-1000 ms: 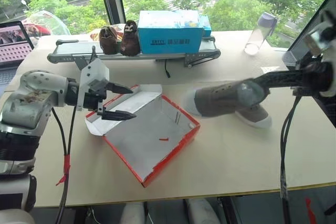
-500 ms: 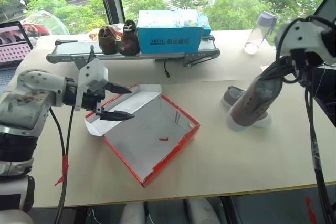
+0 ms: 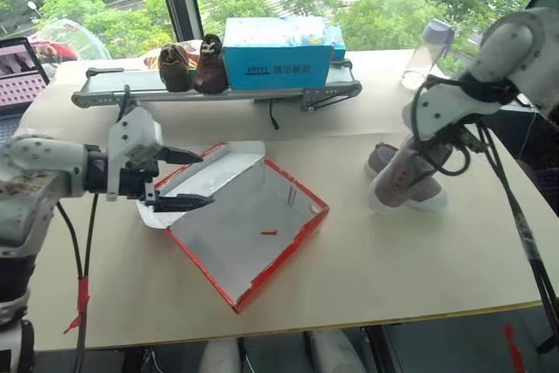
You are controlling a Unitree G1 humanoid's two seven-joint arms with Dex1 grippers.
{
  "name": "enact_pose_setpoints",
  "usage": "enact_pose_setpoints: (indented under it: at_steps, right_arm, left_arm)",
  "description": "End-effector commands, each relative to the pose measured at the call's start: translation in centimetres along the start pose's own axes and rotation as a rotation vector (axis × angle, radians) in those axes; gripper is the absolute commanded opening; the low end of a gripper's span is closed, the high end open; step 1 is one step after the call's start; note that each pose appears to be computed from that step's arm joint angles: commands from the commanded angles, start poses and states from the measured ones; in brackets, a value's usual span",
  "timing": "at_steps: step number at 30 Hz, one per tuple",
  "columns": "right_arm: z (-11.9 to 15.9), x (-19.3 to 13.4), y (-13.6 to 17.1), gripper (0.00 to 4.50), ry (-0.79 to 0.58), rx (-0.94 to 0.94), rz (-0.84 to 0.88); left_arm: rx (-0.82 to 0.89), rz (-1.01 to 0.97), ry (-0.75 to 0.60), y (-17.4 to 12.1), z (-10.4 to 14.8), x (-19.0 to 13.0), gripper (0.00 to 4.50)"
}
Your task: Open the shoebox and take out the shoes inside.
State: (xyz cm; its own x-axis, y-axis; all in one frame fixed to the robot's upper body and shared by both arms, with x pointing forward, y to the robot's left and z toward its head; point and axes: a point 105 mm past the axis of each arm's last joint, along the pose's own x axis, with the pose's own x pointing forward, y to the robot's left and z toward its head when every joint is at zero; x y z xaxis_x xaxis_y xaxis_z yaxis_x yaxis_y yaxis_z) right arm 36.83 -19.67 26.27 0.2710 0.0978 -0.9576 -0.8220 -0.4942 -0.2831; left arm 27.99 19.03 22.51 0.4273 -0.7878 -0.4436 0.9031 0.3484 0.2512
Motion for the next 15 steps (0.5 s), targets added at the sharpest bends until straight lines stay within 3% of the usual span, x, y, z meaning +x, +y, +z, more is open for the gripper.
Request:
enact_pose_setpoints:
  at_steps: [1,8,13,15]
  right_arm:
    - [1.9,0.0,-1.7,0.27,-0.060,-0.058,-0.018]
    - [7.3,1.0,-4.6,0.27,-0.207,-0.231,-0.111]
    - [8.4,2.0,-4.7,0.27,-0.264,-0.255,-0.129]
    - [8.7,1.8,-5.2,0.79,-0.288,-0.239,-0.172]
  left_arm:
    - [0.037,0.034,-0.013,-0.3,1.1,-1.0,4.50]
    - [0.039,0.044,-0.008,-0.3,1.4,-1.2,4.50]
    - [0.045,0.045,-0.009,-0.2,1.6,-1.2,4.50]
    - [0.046,0.044,-0.008,-0.2,1.7,-1.2,4.50]
